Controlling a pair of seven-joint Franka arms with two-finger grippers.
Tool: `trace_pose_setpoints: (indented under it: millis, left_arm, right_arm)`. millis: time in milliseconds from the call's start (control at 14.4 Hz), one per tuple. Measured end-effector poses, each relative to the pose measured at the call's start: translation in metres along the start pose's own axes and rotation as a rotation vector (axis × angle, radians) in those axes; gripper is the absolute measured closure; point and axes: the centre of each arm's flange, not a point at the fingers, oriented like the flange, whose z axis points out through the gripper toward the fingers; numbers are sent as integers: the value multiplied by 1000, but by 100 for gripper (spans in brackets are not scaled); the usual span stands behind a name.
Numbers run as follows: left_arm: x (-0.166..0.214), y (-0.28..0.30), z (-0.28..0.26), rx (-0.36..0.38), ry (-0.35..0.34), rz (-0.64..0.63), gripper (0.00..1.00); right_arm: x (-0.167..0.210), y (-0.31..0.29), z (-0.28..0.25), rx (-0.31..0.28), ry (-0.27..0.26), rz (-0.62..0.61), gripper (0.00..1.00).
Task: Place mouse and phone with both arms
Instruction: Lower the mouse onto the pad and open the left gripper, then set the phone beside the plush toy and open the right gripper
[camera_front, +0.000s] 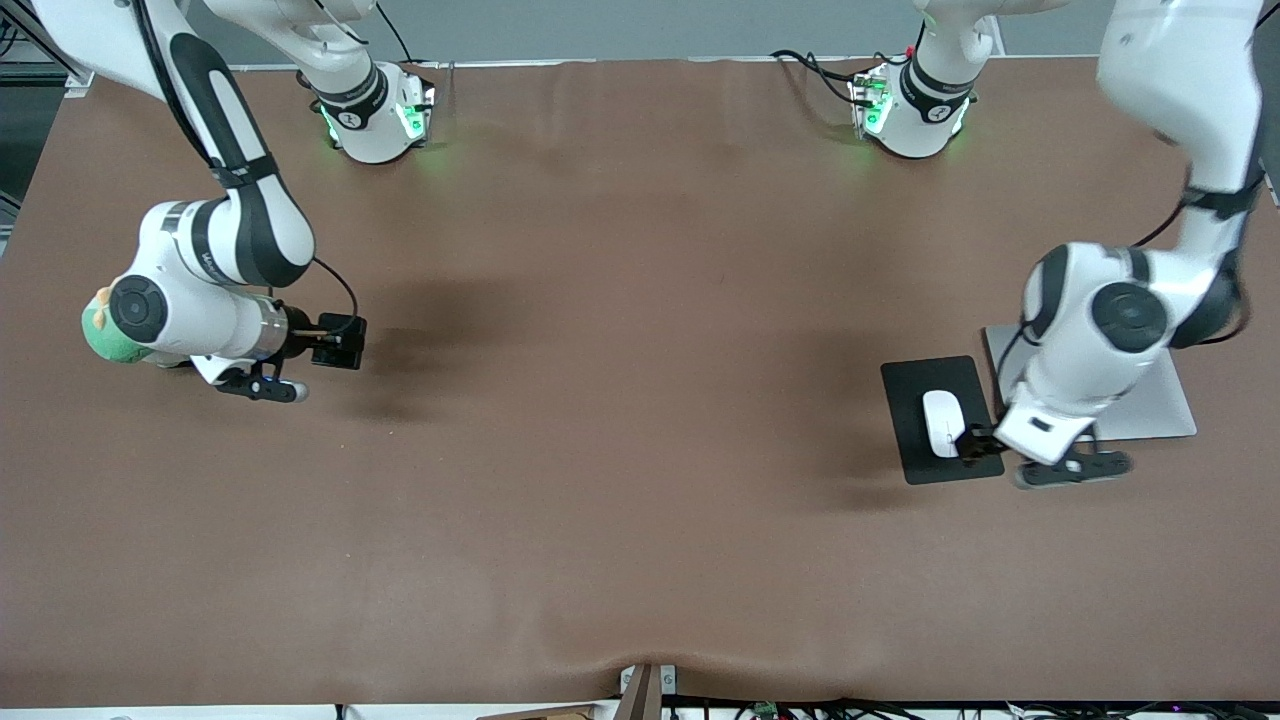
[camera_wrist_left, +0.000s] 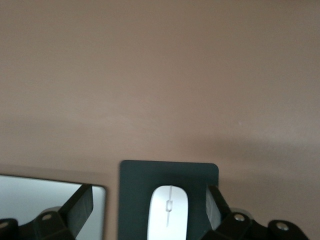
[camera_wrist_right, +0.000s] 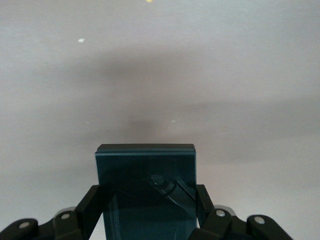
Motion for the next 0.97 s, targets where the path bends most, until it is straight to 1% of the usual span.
trace_pose_setpoints:
  millis: [69,208,346,485,623,762,970]
  left_arm:
    - [9,-4,-31,7,-7,-19,0]
    - [19,-10,-93,-16,-32,-70,0]
    - [21,-12,-150,-45,-46,-90,0]
    - [19,-8,-194,-49,-61,-80,0]
    - [18,-9,-217,-49,-69,-60,0]
    - [17,-5,-232,-57,-52,-27,0]
    - [8,7,-251,-65,-41,21,0]
  right_arm:
    - [0,8,1,-14,3,-3,21]
    - [1,28,7,-23,24,-25,21]
    - [1,62,17,-13,60,-61,21]
    - [-2,94,27,-7,82,-75,21]
    - [-4,111,31,-7,94,-83,21]
    - [-7,118,39,-10,111,-80,21]
    - [-16,119,60,-19,157,-78,21]
